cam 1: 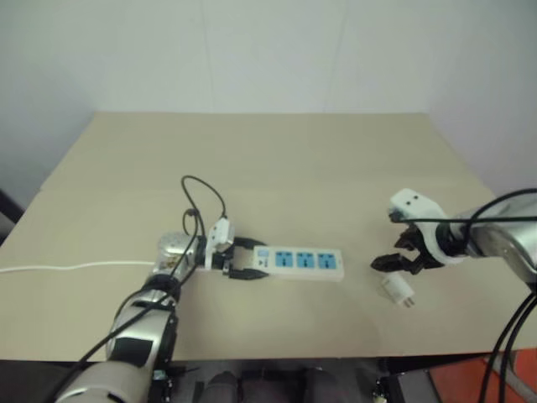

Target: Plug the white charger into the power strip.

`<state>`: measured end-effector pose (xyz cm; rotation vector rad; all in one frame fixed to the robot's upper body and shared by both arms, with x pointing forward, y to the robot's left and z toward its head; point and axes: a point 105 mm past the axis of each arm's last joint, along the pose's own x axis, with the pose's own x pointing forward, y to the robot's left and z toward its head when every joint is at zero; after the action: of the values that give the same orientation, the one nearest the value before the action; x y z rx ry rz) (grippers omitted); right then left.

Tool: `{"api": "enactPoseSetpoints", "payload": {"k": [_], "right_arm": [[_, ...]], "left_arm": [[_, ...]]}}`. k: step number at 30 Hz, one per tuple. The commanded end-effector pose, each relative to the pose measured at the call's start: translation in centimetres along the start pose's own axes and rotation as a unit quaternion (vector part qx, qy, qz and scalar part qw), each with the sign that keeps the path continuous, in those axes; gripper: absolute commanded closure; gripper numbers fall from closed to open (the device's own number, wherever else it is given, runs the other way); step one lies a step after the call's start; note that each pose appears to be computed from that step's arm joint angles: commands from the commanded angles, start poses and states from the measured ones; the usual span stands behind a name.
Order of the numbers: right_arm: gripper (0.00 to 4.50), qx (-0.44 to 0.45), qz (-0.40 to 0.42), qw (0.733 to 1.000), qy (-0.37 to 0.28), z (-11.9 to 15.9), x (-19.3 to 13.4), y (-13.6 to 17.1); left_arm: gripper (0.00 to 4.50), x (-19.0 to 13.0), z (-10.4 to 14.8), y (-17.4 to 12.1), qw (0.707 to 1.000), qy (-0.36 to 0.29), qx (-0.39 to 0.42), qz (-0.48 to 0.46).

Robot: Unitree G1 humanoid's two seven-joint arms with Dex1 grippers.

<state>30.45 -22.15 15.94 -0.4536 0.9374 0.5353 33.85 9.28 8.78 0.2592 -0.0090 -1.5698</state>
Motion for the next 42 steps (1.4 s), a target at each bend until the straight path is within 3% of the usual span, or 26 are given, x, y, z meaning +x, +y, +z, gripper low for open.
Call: {"api": "enactPoseSetpoints", "payload": {"k": [1, 28, 31, 39, 42], "right_arm": [[0.0, 0.015, -0.012, 1.0, 0.02, -0.4, 0.2, -0.7], [0.0, 0.031, 0.023, 0.996, 0.079, -2.3, 1.3, 0.3], [0.57, 0.032, 0.027, 0.996, 0.078, -2.4, 1.4, 0.5], [3.33, 0.026, 0.025, 0.996, 0.087, -2.4, 1.7, 0.6], [3.38, 0.012, 0.024, 0.995, 0.091, -2.4, 1.6, 0.7]], "left_arm": [[1.24, 0.0, 0.6, -0.2, 1.0, -0.017, 0.008, -0.004], [1.24, -0.8, 0.7, 0.6, 1.0, 0.005, 0.008, 0.003], [1.24, -0.7, 0.7, 0.6, 1.0, 0.007, 0.007, 0.002], [1.24, -0.3, 0.6, 0.4, 1.0, 0.003, 0.0, -0.006], [1.24, -0.3, 0.6, 0.4, 1.0, 0.003, 0.001, -0.005]]}}
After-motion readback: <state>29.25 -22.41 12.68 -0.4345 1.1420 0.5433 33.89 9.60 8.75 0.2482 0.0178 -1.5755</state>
